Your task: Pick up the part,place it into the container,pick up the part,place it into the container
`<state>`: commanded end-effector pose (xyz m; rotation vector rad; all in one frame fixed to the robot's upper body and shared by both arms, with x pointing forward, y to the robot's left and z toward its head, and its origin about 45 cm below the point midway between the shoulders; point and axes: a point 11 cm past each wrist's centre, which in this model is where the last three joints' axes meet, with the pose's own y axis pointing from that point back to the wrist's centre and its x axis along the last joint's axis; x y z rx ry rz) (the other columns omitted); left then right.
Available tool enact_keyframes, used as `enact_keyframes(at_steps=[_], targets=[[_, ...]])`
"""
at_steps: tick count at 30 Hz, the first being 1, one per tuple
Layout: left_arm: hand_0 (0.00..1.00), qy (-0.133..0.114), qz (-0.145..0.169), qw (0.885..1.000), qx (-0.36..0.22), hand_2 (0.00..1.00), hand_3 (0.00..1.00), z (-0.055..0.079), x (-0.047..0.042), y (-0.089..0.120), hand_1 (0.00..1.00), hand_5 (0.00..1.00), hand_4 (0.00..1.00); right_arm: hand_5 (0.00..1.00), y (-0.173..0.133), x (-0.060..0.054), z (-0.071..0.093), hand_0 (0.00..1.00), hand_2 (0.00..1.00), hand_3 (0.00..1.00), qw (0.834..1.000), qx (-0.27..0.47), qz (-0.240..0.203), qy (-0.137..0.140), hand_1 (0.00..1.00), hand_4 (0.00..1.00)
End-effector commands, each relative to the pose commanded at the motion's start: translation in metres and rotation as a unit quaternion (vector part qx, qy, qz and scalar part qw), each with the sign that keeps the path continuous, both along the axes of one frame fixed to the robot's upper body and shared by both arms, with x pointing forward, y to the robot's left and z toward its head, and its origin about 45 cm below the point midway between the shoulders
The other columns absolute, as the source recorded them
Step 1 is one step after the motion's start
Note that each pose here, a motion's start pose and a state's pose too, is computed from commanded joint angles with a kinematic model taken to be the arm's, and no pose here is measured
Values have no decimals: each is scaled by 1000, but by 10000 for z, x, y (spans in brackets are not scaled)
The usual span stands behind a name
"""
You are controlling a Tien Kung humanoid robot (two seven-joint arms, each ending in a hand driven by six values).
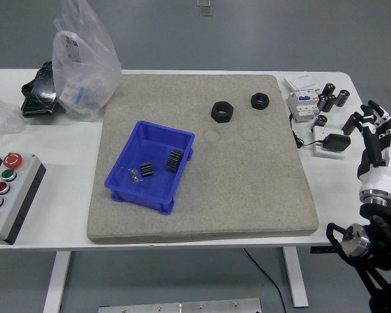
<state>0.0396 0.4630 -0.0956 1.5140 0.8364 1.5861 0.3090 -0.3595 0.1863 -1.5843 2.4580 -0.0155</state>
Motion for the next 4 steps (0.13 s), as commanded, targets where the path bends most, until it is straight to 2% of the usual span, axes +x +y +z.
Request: enact_keyframes(at_steps=[4], targets=[[627,0,1,1000,0,534,614,-1,-2,-1,523,290,696,421,0,1,2,755,705,676,1000,-1,0,1,689,692]])
